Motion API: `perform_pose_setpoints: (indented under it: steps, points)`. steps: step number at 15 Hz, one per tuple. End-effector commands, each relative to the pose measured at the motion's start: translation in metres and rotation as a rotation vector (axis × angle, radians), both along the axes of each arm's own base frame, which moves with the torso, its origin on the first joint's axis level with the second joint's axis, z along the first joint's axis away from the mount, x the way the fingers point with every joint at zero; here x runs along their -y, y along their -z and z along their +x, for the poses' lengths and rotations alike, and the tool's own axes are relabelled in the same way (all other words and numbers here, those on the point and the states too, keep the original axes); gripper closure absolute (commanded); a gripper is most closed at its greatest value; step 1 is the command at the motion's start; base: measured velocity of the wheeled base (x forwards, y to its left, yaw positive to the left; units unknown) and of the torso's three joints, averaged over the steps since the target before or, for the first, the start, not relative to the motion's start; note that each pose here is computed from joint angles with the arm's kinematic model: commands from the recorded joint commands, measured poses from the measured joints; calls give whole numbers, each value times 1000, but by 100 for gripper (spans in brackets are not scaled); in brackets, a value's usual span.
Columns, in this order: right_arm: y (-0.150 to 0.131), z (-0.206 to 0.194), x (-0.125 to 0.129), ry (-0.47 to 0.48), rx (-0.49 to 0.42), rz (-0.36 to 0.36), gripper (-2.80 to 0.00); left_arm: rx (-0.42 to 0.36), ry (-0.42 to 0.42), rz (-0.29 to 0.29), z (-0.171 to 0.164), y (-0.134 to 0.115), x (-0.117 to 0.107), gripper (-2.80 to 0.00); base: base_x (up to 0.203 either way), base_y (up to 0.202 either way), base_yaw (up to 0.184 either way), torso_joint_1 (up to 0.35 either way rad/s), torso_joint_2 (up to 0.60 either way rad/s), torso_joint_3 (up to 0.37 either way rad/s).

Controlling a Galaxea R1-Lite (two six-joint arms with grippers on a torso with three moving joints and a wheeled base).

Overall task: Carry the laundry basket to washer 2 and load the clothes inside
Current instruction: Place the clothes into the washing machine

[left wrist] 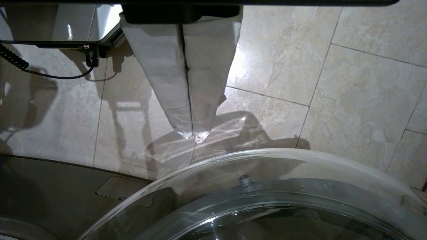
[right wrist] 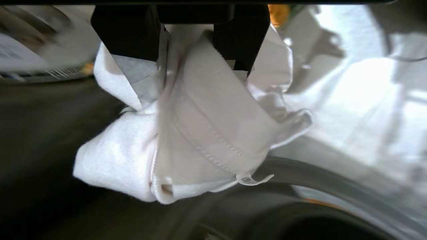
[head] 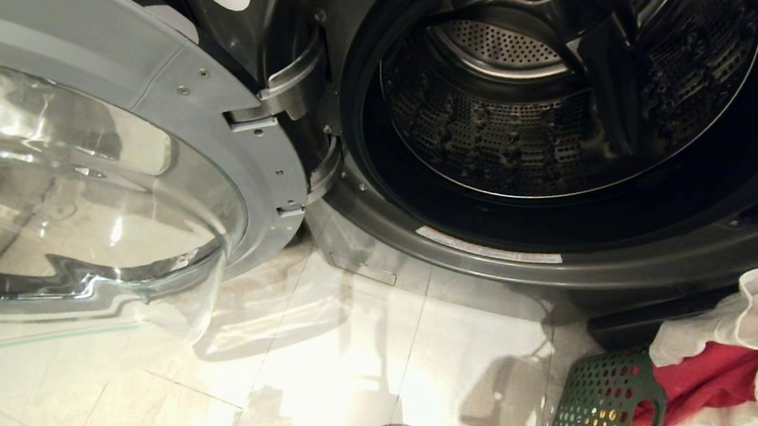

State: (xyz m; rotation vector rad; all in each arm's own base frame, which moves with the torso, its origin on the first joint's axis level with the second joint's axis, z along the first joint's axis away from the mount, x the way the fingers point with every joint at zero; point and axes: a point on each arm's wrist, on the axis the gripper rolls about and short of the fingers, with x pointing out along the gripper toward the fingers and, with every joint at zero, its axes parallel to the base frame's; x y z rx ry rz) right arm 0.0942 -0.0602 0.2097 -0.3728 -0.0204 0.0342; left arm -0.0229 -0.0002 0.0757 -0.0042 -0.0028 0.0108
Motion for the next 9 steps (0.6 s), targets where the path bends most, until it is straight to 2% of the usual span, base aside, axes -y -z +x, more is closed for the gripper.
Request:
perform_pose_setpoints:
  steps: [1,5,7,9]
  points:
    - [-6,-6,-17,-181,29,-31,0,-1,-1,0,0,0,0,0,0,0,0,0,0,0]
    - [-5,4,-45,-524,19,-26,0,0,-1,0,0,0,0,0,0,0,0,0,0,0]
    - [-6,15,-58,-677,27,-83,0,-1,-1,0,0,0,0,0,0,0,0,0,0,0]
    - [-10,26,-67,-775,50,-142,0,0,0,0,0,0,0,0,0,0,0,0,0,0]
